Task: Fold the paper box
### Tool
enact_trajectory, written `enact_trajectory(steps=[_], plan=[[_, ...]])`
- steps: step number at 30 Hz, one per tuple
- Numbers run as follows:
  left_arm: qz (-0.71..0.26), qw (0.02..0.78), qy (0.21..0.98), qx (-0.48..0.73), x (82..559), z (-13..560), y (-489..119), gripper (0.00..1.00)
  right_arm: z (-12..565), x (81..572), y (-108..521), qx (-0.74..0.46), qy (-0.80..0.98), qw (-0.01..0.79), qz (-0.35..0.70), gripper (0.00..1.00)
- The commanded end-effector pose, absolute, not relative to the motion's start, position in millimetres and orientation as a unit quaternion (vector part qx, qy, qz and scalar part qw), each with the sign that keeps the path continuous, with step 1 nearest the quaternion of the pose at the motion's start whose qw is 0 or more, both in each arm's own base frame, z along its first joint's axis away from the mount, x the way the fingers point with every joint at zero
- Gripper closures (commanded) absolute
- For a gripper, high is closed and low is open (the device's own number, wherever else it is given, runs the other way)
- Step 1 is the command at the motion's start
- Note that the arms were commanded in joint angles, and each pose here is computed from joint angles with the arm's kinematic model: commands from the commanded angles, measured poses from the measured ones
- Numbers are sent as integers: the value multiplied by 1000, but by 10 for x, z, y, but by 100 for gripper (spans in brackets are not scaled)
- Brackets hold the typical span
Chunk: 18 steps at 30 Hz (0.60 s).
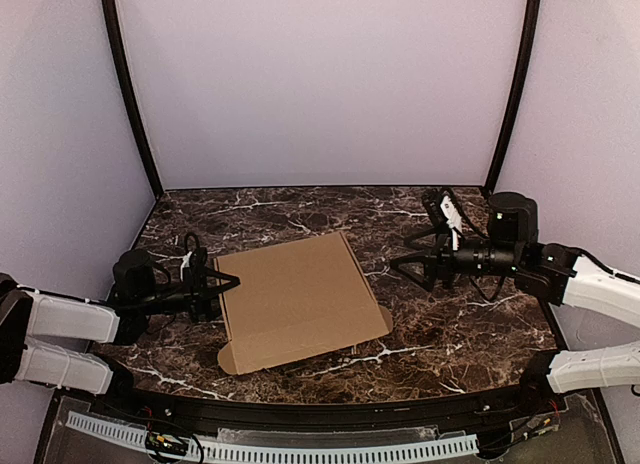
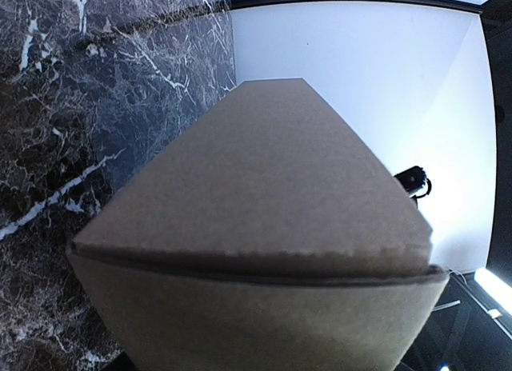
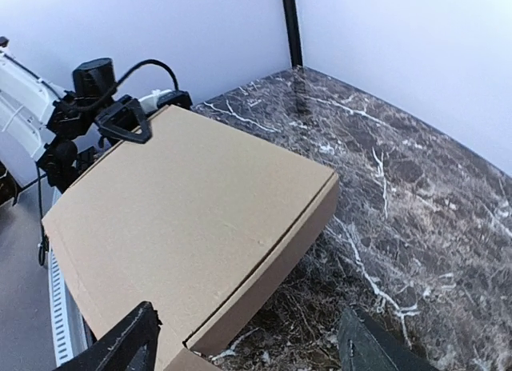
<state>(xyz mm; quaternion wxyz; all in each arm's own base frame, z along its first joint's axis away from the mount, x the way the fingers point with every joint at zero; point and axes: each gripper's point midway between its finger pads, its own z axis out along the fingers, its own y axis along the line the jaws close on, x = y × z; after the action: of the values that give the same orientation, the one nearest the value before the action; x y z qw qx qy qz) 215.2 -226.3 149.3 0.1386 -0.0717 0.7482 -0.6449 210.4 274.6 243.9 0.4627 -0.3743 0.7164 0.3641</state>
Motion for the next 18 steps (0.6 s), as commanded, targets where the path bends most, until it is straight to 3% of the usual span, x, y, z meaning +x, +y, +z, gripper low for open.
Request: enact_trajectory(steps=[1,6,13,18], plan=[[-669,82,738,-22,1906,1613,-2297,71,2648,1750,2698,-514,596,522,330,18],[-683,50,729,0,1774,1707,-2313,68,2661,1562,2696,-590,518,548,288,2],[-697,29,716,42,1601,1912,-2312,69,2348,1336,2783,-705,444,535,144,1],[-695,10,717,54,1511,1938,-2304,71,2298,1343,2832,-727,359,585,-13,2]])
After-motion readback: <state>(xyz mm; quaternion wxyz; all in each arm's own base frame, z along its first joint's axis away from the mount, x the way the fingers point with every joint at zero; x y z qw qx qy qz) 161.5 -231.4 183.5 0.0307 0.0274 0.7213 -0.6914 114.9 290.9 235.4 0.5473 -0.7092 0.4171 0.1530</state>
